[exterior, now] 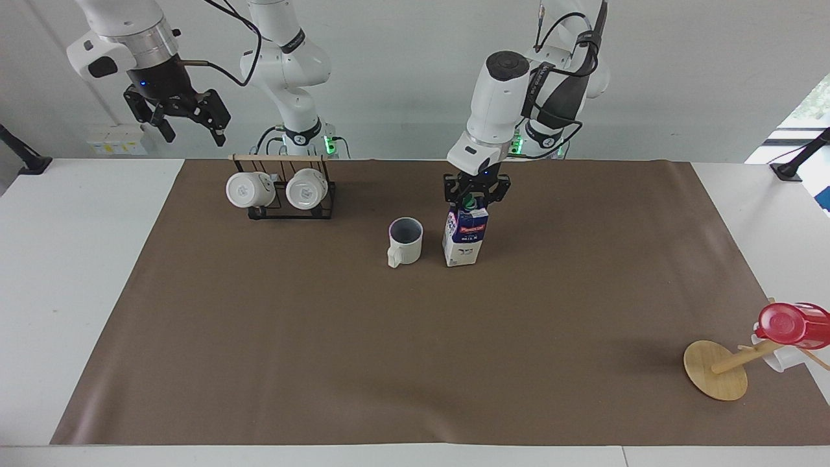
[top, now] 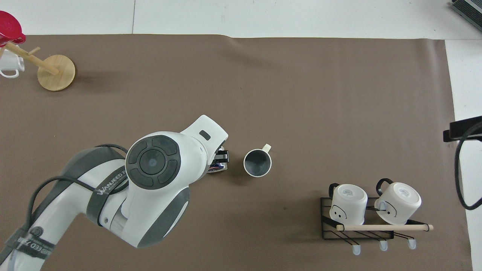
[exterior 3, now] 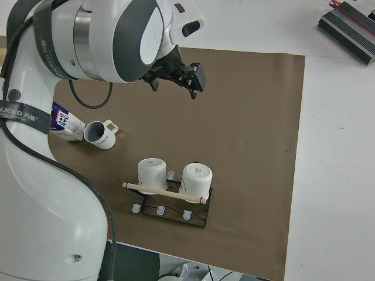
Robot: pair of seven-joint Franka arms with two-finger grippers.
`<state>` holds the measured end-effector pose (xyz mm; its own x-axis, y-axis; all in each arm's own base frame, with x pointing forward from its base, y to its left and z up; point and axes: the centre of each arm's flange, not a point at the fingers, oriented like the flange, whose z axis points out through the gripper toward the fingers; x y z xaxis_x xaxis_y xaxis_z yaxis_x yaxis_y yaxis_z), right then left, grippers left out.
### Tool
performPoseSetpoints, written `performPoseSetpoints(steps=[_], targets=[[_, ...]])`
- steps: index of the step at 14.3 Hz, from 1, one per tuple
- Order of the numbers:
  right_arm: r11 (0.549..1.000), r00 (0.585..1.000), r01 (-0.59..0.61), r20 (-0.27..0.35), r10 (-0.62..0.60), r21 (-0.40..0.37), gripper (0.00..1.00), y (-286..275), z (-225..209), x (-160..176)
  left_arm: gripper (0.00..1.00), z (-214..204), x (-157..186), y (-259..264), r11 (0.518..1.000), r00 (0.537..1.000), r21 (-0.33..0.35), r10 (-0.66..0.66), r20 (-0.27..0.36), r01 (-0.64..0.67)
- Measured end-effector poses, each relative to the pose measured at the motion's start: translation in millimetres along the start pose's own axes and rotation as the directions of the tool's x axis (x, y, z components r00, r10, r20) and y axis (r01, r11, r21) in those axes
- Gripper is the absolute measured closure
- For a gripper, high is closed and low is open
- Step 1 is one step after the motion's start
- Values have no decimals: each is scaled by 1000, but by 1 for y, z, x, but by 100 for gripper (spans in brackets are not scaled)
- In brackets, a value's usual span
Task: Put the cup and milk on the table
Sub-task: 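Carry the milk carton with the left gripper beside the black mug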
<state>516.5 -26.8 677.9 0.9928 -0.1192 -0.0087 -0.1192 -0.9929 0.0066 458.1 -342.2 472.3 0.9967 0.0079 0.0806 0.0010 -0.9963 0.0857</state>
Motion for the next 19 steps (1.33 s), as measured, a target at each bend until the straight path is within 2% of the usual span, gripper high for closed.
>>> performPoseSetpoints(steps=[1, 4, 5, 7, 12, 16, 19], targets=[[1000, 1000, 0, 0, 0, 0, 0, 0, 0, 0, 34, 0, 0, 0, 1000, 1000, 0, 0, 0, 0], [1000, 1000, 0, 1, 0, 0, 0, 0, 0, 0, 14, 0, 0, 0, 1000, 1000, 0, -1, 1, 1], [1000, 1000, 0, 0, 0, 0, 0, 0, 0, 0, 14, 0, 0, 0, 1000, 1000, 0, -1, 1, 1], [1000, 1000, 0, 1, 0, 0, 0, 0, 0, 0, 0, 0, 0, 0, 1000, 1000, 0, -1, 1, 1], [1000, 1000, -21, 0, 21, 0, 0, 0, 0, 0, 0, -11, 1, 2, 1000, 1000, 8, -10, 12, 10], [1000, 1000, -23, 0, 23, 0, 0, 0, 0, 0, 0, -59, 8, 1, 999, 999, 26, -22, 33, 21], [1000, 1000, -23, 0, 23, 0, 0, 0, 0, 0, 0, -89, 18, -23, 997, 997, 48, -67, 47, 65]])
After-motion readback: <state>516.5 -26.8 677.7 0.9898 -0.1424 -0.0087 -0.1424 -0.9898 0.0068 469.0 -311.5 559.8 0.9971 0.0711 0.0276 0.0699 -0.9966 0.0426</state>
